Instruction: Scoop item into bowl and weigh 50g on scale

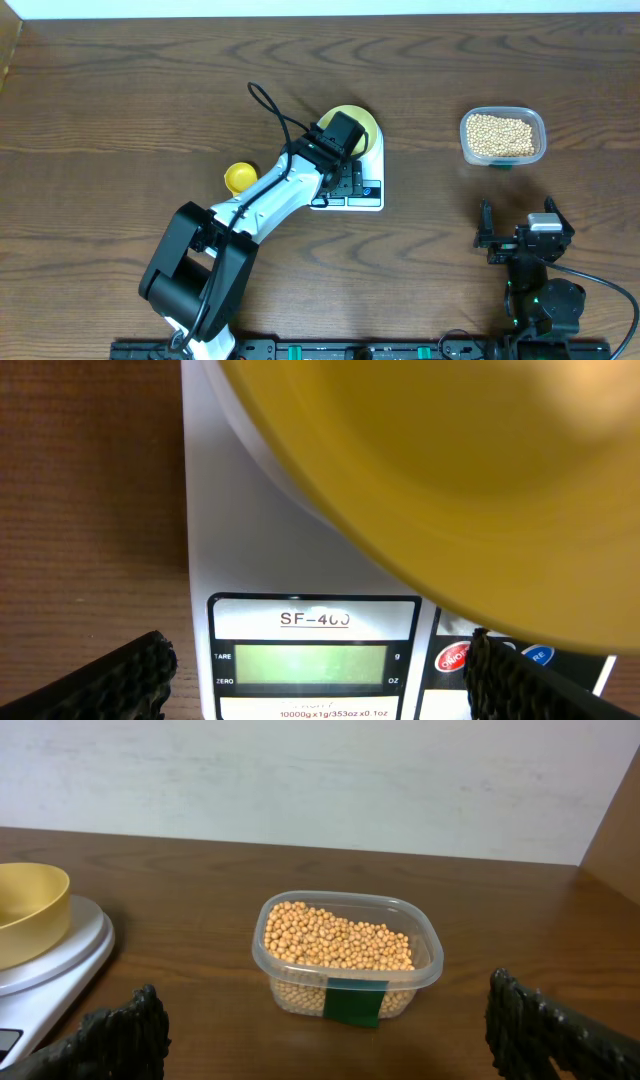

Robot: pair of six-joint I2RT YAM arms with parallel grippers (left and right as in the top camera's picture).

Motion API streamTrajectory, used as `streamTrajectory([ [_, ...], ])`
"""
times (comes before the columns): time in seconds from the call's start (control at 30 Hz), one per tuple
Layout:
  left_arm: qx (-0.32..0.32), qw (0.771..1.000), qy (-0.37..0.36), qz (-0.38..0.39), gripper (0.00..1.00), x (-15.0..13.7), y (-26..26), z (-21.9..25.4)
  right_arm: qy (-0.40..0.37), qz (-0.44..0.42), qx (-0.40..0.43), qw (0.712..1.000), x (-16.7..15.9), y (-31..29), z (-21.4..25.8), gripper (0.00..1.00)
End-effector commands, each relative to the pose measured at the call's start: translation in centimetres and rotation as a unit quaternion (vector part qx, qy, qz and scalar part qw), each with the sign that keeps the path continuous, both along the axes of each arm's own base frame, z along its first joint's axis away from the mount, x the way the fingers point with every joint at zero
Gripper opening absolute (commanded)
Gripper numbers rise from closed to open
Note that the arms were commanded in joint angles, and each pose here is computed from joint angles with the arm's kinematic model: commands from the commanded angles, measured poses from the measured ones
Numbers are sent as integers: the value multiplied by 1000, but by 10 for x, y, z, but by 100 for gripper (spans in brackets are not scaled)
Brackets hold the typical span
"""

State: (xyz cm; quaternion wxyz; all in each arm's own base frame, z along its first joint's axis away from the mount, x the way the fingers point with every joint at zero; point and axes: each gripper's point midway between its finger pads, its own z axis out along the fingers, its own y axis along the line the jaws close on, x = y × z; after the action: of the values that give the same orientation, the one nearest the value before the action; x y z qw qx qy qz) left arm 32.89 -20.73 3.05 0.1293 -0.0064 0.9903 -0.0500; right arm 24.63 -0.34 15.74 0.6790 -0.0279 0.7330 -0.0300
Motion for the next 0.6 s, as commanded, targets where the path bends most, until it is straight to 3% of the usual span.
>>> streamTrajectory([
  [0.0,20,1000,9,8,95,-4,7,-11,-1,-1,0,1000,0,0,-1,99],
  [0.57,43,999,8,-10,95,-15,8,-21,-1,-1,0,1000,0,0,-1,99],
])
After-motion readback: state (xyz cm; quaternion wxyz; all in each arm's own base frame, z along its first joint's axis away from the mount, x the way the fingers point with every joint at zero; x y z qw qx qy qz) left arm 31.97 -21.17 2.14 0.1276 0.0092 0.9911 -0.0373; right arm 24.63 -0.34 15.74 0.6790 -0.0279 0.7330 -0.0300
